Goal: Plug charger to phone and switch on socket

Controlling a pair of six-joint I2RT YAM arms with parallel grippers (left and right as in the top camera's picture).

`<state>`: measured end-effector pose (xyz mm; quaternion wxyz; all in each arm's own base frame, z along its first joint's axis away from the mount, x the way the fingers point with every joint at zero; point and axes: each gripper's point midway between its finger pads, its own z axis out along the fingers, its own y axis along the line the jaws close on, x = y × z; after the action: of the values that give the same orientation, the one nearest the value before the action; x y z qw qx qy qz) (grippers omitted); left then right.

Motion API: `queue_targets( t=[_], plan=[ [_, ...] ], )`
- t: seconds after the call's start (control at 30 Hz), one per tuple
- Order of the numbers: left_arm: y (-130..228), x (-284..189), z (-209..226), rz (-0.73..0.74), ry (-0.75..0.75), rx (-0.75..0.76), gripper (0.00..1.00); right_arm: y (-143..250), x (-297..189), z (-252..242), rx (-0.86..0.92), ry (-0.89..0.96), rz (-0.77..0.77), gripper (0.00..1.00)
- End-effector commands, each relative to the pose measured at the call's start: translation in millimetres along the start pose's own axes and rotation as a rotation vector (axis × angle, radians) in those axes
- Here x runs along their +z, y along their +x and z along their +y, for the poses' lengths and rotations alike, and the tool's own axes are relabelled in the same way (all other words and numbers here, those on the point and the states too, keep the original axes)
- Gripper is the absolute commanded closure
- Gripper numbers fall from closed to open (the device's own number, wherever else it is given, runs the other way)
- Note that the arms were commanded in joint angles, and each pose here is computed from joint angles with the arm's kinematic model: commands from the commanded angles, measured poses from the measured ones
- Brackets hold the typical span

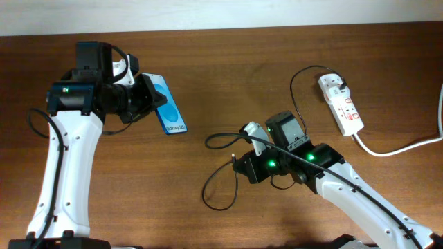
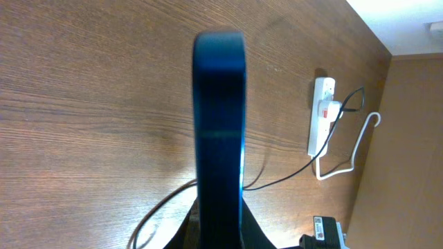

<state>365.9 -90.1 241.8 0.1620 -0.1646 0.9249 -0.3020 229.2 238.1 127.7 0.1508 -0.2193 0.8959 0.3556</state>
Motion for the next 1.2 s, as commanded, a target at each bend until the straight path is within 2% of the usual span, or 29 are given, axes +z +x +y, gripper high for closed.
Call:
queue_targets(
  t=[0.0, 0.13, 0.3, 0.53, 0.63, 0.8, 1.07, 1.17],
  plan=[
    [0.5, -5.0, -17.1, 0.001, 0.049, -0.003, 1.0, -0.2, -0.9, 7.8, -0.083, -0.029, 0.0, 0.96],
    [5.5, 3.4, -17.6, -0.015, -0.024, -0.011, 1.0, -1.9, -1.0, -0.6, -0.084, 0.022, -0.009, 0.96],
    [5.5, 8.3, -15.3, -0.013, -0.041, -0.101, 1.0, -5.2, 6.1, 16.4, -0.213, 0.023, -0.021, 0.96],
    [9.9, 27.4, 3.2, 0.048, -0.109, -0.189, 1.0, -18.3, 7.5, 13.4, -0.33, 0.44, -0.096, 0.96],
    [16.7, 37.4, 16.5, 0.093, -0.166, -0.217, 1.0, -19.2, -3.0, 16.7, -0.367, 0.537, -0.091, 0.96],
    [31.4, 55.4, 13.5, 0.092, -0.271, -0.132, 1.0, -13.5, -12.5, 19.8, -0.38, 0.563, -0.041, 0.96],
    [41.2, 72.2, 12.0, 0.023, -0.409, -0.109, 1.0, -9.4, -23.2, 31.3, -0.408, 0.609, -0.015, 0.96],
    [39.6, 79.7, 2.6, 0.001, -0.393, -0.078, 1.0, -6.0, -19.9, 31.9, -0.4, 0.595, 0.003, 0.96]
  ],
)
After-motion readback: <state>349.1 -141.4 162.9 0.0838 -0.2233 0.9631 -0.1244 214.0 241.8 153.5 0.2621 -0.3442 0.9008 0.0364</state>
